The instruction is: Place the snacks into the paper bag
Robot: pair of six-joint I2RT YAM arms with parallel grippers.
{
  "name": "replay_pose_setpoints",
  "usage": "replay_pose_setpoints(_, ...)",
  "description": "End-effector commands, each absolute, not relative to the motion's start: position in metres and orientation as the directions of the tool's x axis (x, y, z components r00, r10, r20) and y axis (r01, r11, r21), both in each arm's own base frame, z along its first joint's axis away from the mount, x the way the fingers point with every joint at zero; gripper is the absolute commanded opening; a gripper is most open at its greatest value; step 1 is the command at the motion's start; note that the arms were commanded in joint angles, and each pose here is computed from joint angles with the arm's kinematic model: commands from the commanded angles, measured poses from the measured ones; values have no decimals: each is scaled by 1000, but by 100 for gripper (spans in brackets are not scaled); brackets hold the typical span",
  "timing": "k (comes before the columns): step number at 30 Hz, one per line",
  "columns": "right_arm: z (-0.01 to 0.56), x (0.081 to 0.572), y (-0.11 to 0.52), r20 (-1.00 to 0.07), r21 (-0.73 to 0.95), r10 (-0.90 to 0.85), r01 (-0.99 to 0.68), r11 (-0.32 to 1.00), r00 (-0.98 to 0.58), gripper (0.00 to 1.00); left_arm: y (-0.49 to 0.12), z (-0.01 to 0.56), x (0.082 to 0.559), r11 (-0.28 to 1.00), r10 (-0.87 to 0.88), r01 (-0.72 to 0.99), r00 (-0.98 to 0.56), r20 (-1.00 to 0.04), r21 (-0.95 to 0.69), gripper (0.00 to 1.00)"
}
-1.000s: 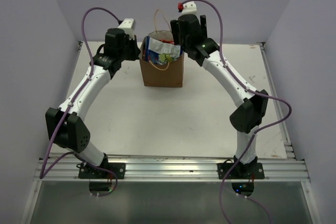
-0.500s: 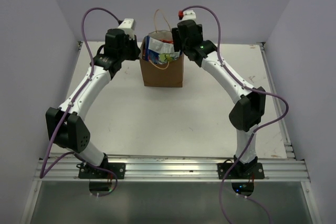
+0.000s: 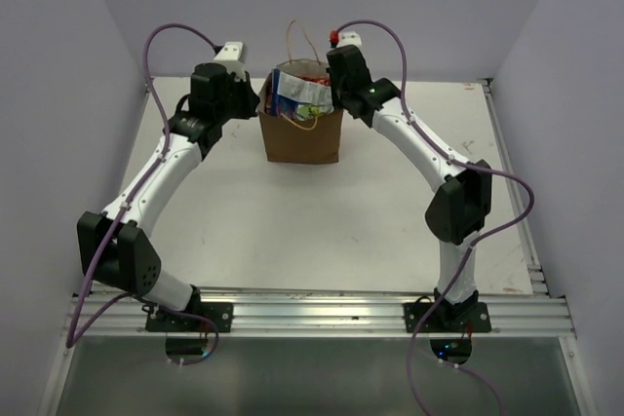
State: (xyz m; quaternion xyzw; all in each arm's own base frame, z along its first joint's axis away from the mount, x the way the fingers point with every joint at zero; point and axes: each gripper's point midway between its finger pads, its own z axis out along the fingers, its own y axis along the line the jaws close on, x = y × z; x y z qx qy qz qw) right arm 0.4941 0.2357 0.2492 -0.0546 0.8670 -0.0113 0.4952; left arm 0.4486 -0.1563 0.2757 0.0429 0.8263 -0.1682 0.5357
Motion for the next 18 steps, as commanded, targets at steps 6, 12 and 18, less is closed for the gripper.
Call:
replay_pose_setpoints(6,307,445,239,-869,-57,-127,-159,986,-477,0,-147,354,410,911,-252,273,-223,-942,-309,0)
replay_pose_setpoints(12,329,397,244,-870,-117,-183,-169,979,-458,0,-164,364,383,900,-283,273,-230,-931,-341,0)
replay_pose_setpoints(18,345,346,236,-879,-99,-163,-163,982,-448,0,-169,362,344,886,-319,264,-251,-914,-381,0)
